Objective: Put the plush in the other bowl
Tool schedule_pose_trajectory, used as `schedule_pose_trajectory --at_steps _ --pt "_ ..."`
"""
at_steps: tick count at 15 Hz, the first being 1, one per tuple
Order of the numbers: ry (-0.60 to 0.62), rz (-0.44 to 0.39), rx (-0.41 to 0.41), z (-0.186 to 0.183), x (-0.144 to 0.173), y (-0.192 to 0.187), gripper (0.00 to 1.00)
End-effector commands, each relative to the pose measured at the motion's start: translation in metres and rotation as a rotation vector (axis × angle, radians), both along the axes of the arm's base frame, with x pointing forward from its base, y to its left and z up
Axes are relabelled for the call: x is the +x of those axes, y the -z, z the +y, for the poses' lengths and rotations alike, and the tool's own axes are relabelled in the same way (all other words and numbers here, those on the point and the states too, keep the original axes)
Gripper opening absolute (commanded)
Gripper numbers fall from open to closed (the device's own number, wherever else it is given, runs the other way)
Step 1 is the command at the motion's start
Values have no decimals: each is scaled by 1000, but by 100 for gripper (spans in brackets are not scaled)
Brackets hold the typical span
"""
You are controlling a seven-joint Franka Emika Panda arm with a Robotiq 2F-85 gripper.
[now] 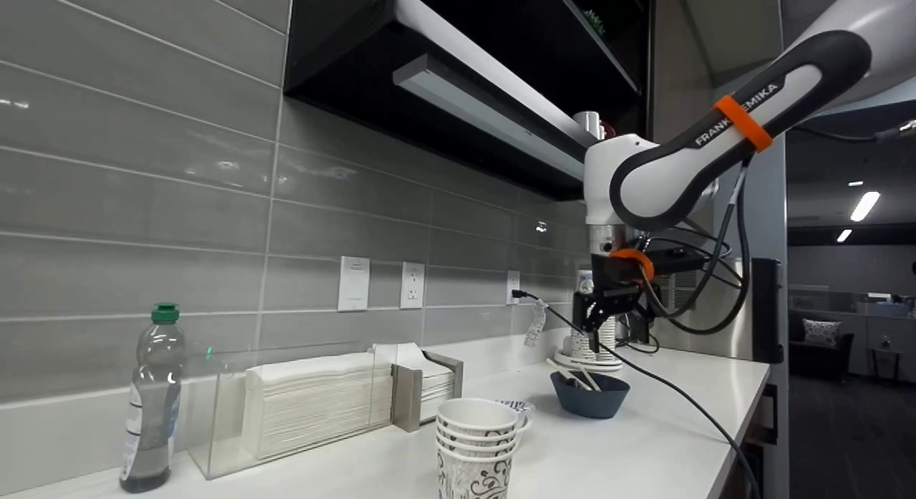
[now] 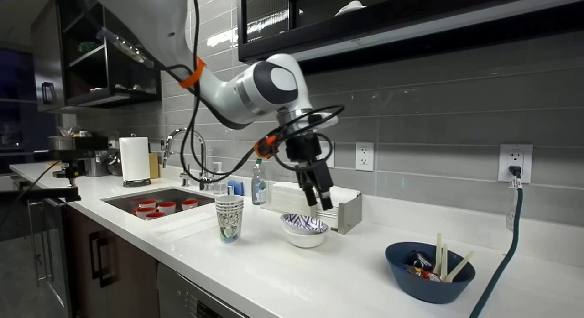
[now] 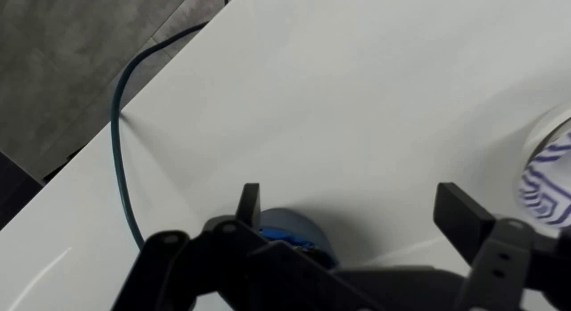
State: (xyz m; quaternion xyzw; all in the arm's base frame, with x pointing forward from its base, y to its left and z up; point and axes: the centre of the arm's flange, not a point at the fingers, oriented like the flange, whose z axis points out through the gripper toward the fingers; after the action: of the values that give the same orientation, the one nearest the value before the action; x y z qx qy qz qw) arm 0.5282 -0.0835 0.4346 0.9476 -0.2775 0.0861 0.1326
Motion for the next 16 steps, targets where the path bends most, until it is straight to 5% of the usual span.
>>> schedule_pose_trajectory --at_steps 1,4,8,9,16 --pt "43 -39 77 -91 42 5 100" --pt "85 -38 95 -149 73 13 100" --pt "116 -17 209 -170 117 31 100" --pt "103 -38 163 -154 74 31 100" --pt "59 -53 198 -162 89 53 100"
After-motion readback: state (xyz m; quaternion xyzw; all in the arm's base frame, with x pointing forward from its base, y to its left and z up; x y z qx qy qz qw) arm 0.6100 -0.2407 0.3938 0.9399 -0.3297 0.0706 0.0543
